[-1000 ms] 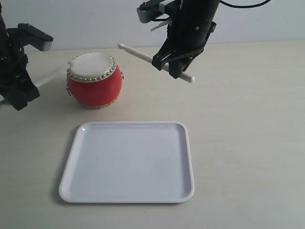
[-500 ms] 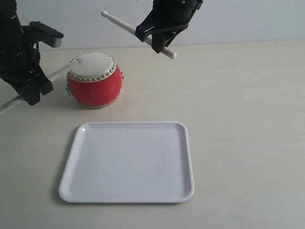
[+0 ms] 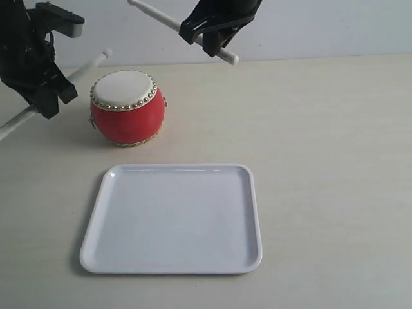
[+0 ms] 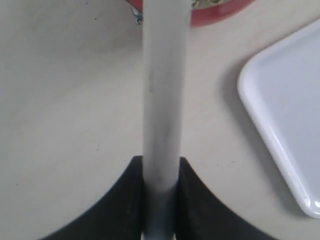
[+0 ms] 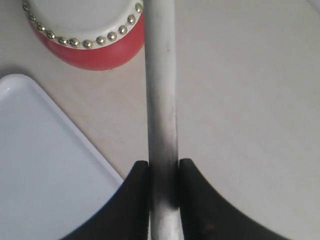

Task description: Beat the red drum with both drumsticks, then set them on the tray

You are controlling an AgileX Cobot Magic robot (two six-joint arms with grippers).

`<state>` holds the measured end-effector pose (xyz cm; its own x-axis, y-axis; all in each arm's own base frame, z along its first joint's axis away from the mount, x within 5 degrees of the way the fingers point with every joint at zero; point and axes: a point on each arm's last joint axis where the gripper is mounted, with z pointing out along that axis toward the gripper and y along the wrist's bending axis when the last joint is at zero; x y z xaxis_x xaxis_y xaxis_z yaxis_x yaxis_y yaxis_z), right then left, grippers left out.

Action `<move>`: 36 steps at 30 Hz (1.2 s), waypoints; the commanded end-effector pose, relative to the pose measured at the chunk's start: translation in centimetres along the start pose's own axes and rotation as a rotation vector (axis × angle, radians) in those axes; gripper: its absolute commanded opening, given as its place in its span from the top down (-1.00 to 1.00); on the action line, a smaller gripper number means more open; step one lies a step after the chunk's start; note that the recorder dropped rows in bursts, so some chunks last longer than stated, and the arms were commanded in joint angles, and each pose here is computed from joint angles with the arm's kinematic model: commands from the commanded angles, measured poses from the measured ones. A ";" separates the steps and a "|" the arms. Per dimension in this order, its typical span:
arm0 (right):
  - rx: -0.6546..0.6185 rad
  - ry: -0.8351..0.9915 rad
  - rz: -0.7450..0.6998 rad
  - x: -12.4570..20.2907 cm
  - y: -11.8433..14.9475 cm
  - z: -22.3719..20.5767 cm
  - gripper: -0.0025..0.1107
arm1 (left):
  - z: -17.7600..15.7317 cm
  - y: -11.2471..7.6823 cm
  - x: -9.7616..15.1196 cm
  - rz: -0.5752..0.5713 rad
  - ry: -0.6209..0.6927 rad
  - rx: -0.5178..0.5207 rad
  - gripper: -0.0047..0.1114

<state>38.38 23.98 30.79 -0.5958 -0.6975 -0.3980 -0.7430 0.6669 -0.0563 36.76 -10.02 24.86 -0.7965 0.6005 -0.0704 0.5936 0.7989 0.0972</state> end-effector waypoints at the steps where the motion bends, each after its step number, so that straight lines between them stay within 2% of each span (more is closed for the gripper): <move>1: 0.013 -0.034 0.001 -0.2 0.0 -1.3 0.96 | 2.4 -0.4 -0.2 -0.026 0.054 0.063 0.92; 4: 0.013 -0.036 0.001 -0.2 0.1 -1.4 0.96 | 4.8 -0.6 -0.1 -0.023 0.119 0.088 0.92; 7: 0.013 -0.041 0.001 -0.2 0.1 -1.6 0.96 | 5.0 -0.6 -0.1 -0.034 0.127 0.077 0.92; 10: 0.015 -0.050 0.000 -0.2 0.1 -2.1 0.96 | 2.8 -0.3 0.2 -0.033 0.079 0.034 0.92; 16: 0.017 -0.066 0.002 -0.2 0.2 -2.9 0.96 | -3.9 -0.2 1.6 -0.044 -0.086 -0.032 0.92; 19: -0.040 -0.067 0.027 -0.2 0.7 -2.4 0.96 | -6.1 -0.3 2.4 -0.046 -0.142 -0.058 0.92; 23: -0.106 0.005 0.045 0.8 1.2 0.2 0.96 | -7.8 -0.4 3.2 -0.048 -0.182 -0.080 0.92; 28: -0.149 0.170 0.064 2.9 1.5 5.7 0.96 | -7.7 -0.4 3.1 -0.051 -0.181 -0.077 0.92; 32: -0.156 0.282 -0.005 4.0 2.7 9.9 0.96 | -7.3 -0.4 2.9 -0.060 -0.171 -0.072 0.92; 36: -0.088 0.271 -0.033 3.3 3.4 9.0 0.96 | -7.1 -0.4 2.8 -0.063 -0.167 -0.064 0.92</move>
<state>36.93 25.95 19.42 -0.6370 -0.7639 -0.1032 -0.7707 0.6338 0.0659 33.35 -8.98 31.65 -0.7903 0.5646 -0.2379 0.5431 0.8253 0.1545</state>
